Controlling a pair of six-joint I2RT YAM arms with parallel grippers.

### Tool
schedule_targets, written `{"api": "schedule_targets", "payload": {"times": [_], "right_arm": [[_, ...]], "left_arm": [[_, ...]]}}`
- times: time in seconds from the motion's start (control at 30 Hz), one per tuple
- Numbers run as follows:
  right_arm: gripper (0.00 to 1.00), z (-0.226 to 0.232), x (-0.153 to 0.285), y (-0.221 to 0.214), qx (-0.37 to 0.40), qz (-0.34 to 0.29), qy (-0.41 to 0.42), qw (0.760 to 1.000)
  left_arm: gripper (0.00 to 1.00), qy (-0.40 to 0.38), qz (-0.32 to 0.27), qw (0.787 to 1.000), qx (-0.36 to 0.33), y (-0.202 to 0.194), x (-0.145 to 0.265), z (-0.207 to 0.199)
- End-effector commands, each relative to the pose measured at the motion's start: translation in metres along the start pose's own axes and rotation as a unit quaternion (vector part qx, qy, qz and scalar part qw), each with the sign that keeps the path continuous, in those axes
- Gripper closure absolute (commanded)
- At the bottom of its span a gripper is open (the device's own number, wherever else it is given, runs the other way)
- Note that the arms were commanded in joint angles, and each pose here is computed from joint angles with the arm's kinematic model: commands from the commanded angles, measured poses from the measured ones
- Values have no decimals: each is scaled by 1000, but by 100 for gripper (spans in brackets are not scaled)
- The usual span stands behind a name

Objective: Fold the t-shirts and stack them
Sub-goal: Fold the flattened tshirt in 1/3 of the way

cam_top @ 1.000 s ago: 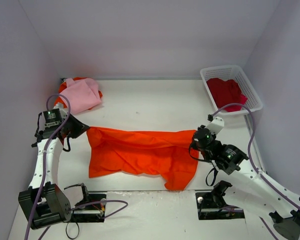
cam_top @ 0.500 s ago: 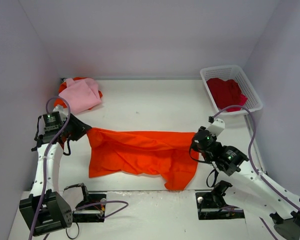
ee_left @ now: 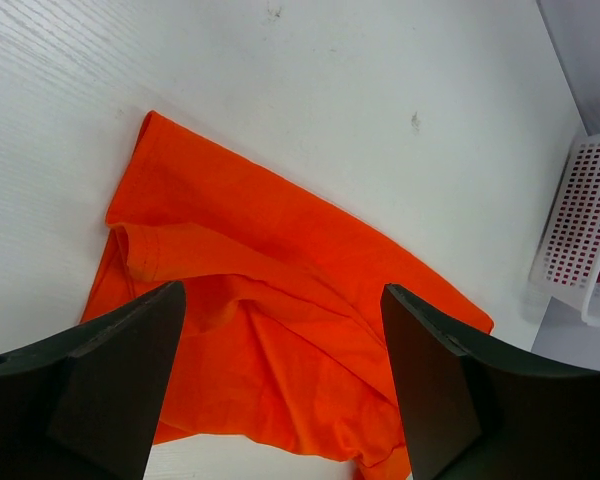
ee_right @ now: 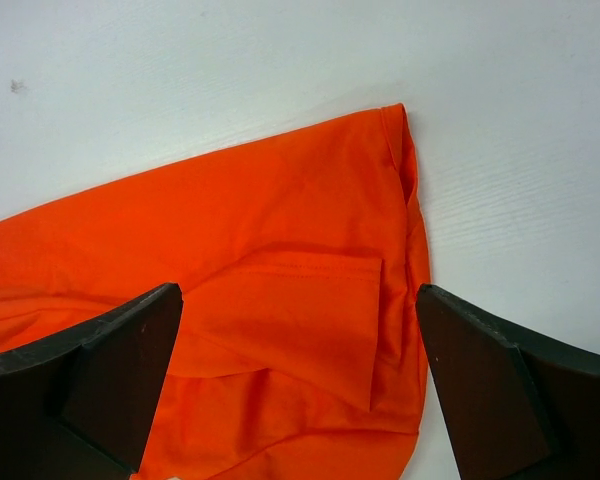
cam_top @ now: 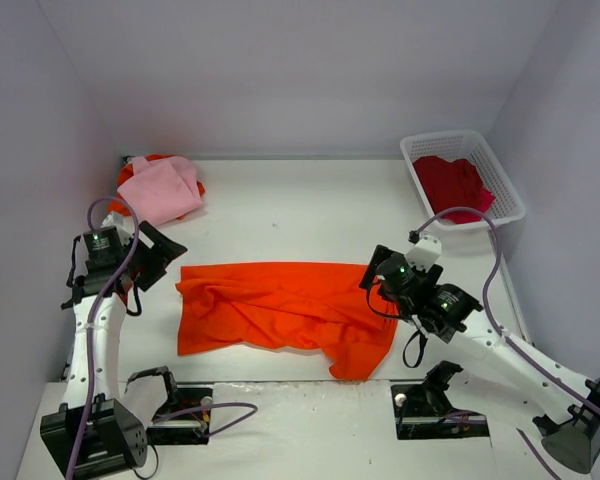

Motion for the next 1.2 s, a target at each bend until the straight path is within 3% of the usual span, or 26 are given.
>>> {"api": "schedule_targets", "payload": {"times": [0.0,0.27,0.67,0.87,1.17], "right_arm": [[0,13,0,15,-16,-38,-3,999],[0,20,-15,6,-5,-30,-24,999],[0,68,-54,21,22,-18,15,999],[0,53,-85,15,-2,19,21,1000],[0,29,-102,-15,-26,56,24,998]], "left_arm": [[26,-8,-25,1000,3,12,-2,-4],[26,-33,-32,999,10,31,-31,-11],[26,-44,16,999,-10,31,-91,-43],[26,-60,41,996,-45,14,-111,-79],[26,-36,63,996,-51,-3,-132,-72]]}}
Point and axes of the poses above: each gripper's point midway between its finger pads, its own x axis back along the fingers, its own z axis along the line the jaws close on, y = z × x, the point moved 8 cm from there along x, back along the fingers, and after that the axes turned 13 degrees about -x, right-handed, at the moved point
